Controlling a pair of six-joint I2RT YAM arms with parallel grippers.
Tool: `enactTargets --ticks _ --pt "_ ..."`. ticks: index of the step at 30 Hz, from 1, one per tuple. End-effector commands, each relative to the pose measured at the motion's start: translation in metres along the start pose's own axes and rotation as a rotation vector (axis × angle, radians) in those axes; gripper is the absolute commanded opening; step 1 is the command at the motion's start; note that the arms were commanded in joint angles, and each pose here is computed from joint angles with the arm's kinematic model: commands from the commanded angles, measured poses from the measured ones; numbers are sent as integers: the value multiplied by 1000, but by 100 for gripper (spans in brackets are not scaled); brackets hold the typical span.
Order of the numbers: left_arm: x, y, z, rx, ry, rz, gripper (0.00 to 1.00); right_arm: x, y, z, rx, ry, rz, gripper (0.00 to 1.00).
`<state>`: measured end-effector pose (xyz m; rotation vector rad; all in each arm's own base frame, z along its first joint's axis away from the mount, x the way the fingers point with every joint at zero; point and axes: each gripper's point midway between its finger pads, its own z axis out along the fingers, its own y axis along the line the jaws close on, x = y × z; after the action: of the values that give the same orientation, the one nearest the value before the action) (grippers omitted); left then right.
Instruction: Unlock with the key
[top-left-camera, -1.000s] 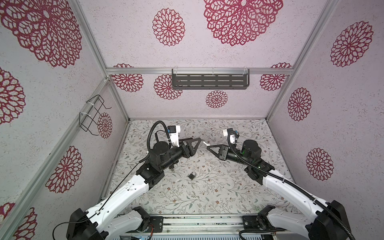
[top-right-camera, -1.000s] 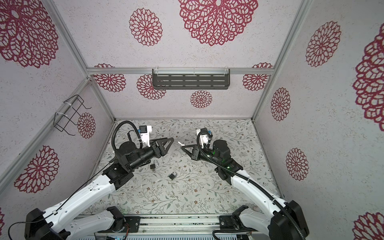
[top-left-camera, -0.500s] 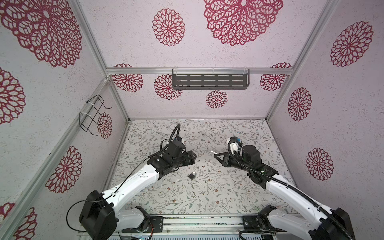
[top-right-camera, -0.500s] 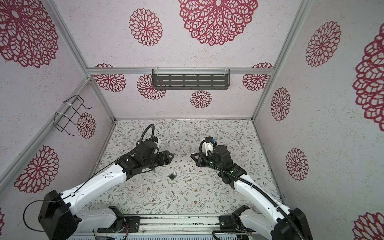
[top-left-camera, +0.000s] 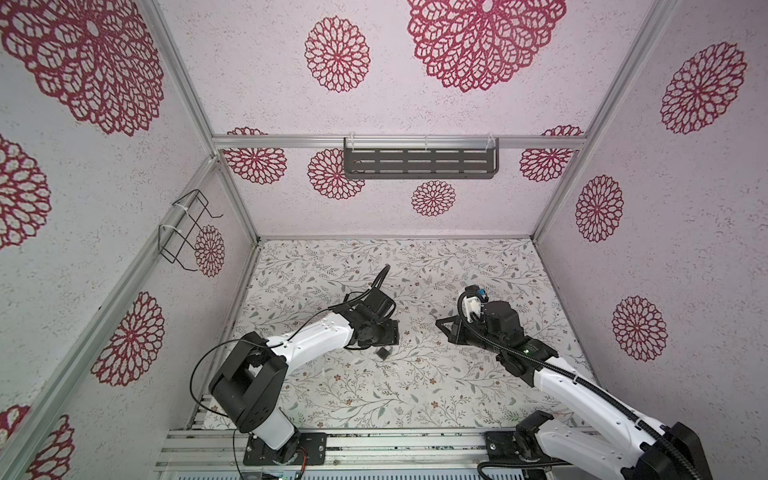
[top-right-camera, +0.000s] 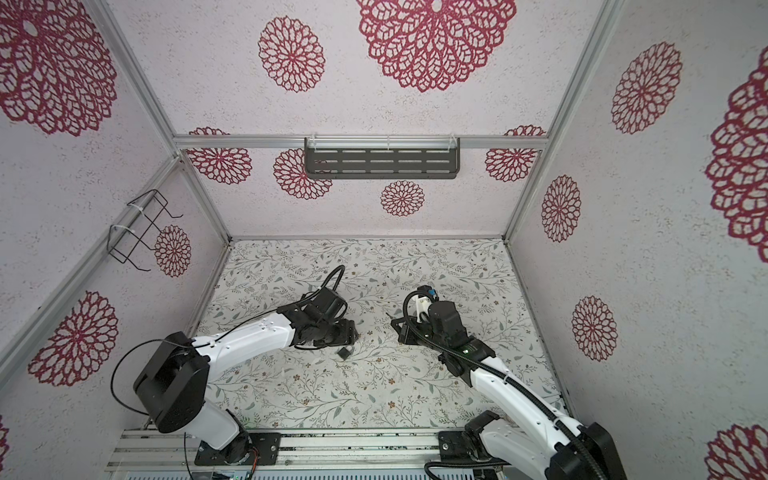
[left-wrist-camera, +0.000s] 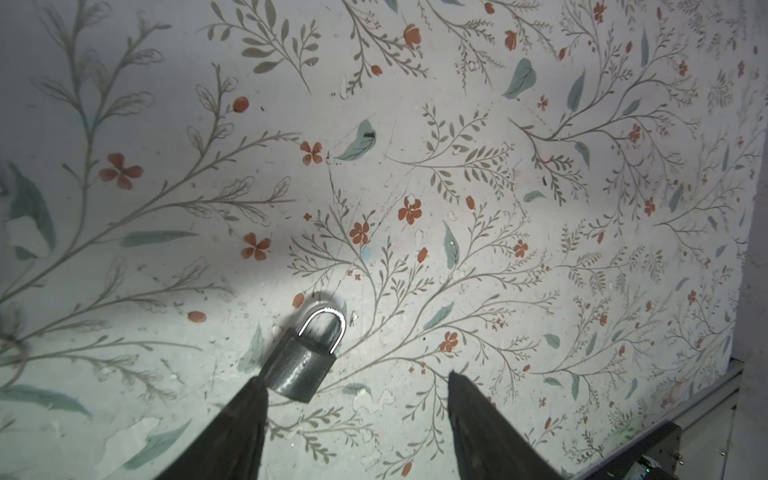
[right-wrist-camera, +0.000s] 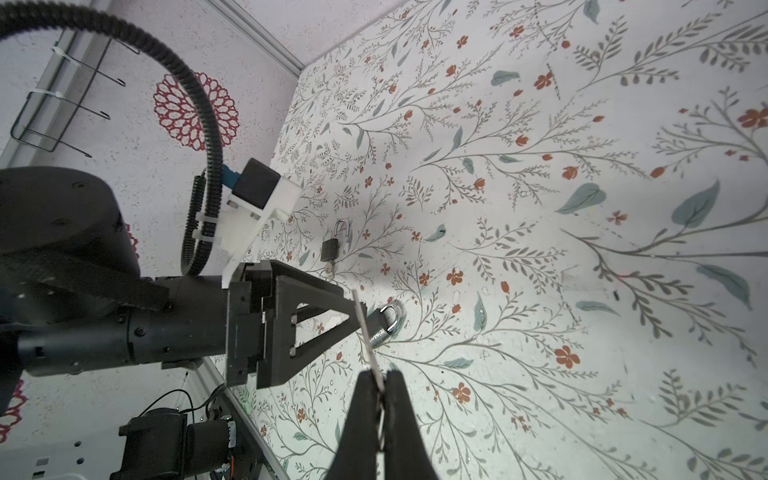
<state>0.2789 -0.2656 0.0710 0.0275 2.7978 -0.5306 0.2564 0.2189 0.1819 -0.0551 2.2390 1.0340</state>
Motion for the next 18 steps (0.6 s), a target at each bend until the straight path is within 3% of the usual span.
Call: enactTargets --ticks 1,18 --pt "-2 -7 7 -1 9 29 71 -13 3 -4 -4 -61 9 0" --pt "26 11 37 -164 96 17 72 -17 0 -4 6 -69 12 0"
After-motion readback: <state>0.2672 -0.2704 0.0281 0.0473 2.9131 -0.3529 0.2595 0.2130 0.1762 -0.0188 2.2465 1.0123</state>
